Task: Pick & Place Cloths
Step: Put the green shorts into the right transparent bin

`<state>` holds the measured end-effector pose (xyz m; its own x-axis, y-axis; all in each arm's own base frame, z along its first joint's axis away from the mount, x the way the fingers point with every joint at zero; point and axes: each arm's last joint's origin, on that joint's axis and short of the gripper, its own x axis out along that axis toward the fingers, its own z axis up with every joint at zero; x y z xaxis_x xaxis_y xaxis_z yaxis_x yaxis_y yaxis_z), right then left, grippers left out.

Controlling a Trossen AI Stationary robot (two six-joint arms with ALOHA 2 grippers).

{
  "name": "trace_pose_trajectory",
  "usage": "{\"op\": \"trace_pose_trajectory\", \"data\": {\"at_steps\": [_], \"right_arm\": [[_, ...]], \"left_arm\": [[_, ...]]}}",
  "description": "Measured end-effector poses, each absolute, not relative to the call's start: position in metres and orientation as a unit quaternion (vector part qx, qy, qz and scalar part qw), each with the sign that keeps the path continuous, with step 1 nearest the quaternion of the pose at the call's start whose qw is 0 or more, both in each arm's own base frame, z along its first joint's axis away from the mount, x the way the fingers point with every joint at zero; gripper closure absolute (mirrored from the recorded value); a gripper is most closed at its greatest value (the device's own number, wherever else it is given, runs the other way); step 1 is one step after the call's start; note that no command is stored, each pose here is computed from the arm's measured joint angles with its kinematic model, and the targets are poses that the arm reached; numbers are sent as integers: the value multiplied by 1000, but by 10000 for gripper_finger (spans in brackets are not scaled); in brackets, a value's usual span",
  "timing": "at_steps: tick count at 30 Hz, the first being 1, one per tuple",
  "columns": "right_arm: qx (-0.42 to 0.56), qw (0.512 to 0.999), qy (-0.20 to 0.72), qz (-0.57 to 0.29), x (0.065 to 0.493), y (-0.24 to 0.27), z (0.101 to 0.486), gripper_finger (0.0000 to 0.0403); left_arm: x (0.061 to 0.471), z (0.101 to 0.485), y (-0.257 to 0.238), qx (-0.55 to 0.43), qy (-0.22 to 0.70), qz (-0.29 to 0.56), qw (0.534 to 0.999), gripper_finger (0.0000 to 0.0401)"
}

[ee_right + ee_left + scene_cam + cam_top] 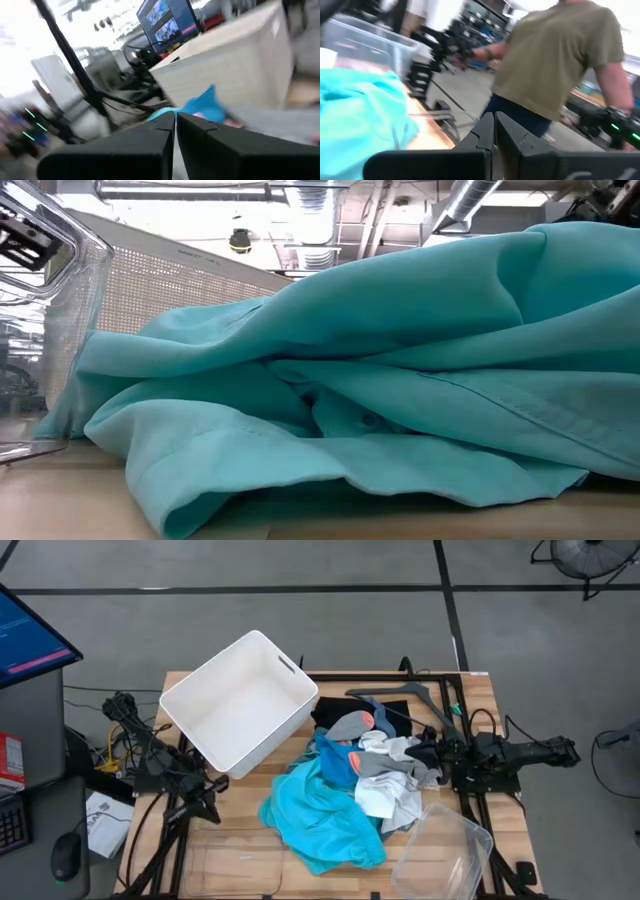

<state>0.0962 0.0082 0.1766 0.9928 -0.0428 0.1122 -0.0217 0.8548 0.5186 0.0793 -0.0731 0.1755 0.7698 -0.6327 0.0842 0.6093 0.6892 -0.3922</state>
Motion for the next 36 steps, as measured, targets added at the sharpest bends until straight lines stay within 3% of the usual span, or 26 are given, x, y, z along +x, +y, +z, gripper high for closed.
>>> {"op": "trace_pose_trajectory", "data": {"at_steps": [5, 9, 13, 17, 28, 32, 36], "right_arm": [[384, 920, -85, 7, 96, 7, 182, 386], [435, 884, -168, 46, 91, 6, 200, 386], [418, 870, -255, 57, 82, 3, 223, 382], [369, 889, -270, -9, 76, -1, 251, 357], [240, 942, -219, -90, 100, -3, 302, 271], [231, 950, -188, -98, 118, -2, 309, 246], [227, 954, -168, -102, 133, -1, 316, 223]], "left_arm": [[81, 181, -69, -224, -9, -266, 938, 399], [82, 188, -66, -247, -49, -230, 940, 399], [81, 194, -63, -270, -82, -203, 938, 399], [81, 197, -62, -282, -96, -202, 933, 399], [77, 207, -63, -420, -89, -288, 856, 399], [68, 224, -58, -442, -165, -345, 811, 399], [57, 241, -46, -459, -278, -351, 767, 399]]}}
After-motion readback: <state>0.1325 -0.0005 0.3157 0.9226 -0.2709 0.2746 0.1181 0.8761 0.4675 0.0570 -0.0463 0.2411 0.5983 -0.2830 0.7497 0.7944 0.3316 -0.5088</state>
